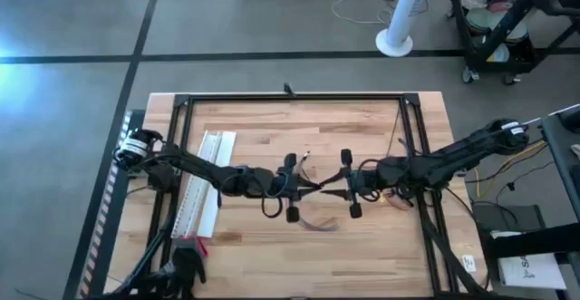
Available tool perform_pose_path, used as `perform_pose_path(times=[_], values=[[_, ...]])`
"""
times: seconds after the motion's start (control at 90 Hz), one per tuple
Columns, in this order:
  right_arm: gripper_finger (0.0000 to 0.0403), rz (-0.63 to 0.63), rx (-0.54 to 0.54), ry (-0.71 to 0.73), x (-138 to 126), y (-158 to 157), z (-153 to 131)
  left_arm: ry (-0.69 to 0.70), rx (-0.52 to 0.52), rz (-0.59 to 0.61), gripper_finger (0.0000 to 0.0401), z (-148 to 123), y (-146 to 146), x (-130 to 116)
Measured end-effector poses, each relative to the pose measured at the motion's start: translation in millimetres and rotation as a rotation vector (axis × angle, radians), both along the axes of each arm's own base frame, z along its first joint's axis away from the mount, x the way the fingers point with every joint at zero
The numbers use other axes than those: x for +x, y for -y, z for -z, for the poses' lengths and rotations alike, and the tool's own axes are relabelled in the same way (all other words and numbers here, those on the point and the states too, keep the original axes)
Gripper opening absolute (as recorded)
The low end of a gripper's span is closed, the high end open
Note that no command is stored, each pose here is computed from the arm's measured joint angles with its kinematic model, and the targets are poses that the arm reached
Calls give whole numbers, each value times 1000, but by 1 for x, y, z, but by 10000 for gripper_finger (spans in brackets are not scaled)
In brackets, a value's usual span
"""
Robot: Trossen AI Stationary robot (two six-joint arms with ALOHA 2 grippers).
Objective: Ziptie cables
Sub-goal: Insert the bottom black ziptie into the black ziptie lock
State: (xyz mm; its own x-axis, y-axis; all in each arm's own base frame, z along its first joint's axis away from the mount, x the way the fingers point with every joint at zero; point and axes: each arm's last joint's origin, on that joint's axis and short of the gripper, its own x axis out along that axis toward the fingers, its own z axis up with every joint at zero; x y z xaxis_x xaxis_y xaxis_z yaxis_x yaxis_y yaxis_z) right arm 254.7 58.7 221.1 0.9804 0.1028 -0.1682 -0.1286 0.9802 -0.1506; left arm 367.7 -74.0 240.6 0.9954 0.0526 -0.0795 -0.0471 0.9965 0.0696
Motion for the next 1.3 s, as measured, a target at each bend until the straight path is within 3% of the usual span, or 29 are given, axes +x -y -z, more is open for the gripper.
perform_pose_path(times=[0.522, 1.3], values=[[10, 5, 7, 80, 2, 0, -7, 17, 9, 3, 0, -4, 1, -1], [0, 0, -16, 101, 3, -1, -10, 53, 19, 5, 0, -14, 0, -5]])
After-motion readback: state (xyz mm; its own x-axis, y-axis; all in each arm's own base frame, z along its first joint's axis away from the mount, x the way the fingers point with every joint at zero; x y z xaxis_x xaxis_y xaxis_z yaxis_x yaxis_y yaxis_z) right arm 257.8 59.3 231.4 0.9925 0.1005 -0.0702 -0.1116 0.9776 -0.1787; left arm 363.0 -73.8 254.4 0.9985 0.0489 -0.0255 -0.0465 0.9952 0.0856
